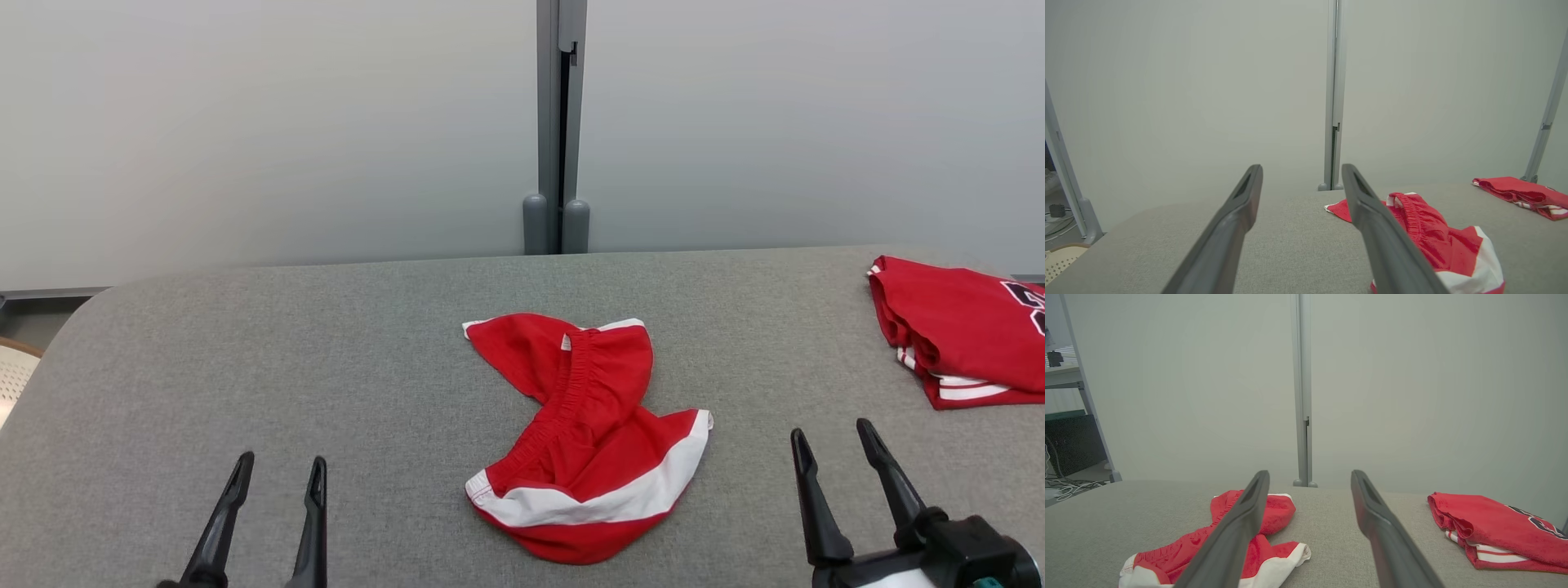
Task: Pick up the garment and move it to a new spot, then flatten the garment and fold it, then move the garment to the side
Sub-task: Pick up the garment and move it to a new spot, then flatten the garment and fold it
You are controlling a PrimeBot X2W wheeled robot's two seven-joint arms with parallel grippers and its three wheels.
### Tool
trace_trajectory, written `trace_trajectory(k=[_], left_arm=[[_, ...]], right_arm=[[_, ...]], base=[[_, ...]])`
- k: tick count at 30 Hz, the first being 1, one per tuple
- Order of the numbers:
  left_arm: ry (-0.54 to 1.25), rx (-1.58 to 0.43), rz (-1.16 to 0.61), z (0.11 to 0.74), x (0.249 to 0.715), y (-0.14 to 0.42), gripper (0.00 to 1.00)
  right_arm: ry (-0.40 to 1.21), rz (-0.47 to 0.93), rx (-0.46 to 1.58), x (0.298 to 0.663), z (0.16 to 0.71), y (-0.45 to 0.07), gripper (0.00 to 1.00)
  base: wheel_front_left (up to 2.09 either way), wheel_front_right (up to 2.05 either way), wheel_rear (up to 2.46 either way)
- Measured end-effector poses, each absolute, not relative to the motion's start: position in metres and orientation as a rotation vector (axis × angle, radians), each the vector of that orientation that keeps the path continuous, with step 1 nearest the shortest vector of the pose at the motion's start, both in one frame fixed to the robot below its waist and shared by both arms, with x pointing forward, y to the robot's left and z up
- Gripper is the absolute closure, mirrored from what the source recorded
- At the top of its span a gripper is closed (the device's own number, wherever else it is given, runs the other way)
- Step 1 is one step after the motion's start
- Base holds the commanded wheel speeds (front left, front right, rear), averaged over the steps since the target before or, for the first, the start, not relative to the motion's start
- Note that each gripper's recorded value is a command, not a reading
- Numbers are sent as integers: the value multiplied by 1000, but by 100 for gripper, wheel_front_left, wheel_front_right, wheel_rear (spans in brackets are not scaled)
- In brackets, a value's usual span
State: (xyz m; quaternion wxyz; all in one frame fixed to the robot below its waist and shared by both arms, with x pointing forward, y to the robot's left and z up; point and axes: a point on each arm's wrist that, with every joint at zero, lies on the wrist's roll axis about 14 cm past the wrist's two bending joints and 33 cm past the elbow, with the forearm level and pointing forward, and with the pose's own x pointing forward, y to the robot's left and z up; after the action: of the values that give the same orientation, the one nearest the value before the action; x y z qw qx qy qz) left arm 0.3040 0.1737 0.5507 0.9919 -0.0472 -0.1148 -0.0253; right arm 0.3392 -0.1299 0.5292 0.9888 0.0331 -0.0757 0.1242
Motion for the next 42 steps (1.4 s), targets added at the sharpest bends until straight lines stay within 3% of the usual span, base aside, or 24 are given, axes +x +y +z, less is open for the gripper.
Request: trace_trajectory(k=[9, 37, 42], left_arm=[[-97, -23, -18, 508, 288, 178, 0], [-82, -14, -44, 503, 295, 175, 0], [-37, -6, -134, 490, 301, 158, 0]], right_arm=[[-83, 264, 38, 319, 505, -126, 0], [-77, 256, 66, 319, 504, -124, 0], [-70, 266, 70, 321, 502, -121, 0]], base=[[0, 0, 0], [0, 0, 0], [0, 0, 0]])
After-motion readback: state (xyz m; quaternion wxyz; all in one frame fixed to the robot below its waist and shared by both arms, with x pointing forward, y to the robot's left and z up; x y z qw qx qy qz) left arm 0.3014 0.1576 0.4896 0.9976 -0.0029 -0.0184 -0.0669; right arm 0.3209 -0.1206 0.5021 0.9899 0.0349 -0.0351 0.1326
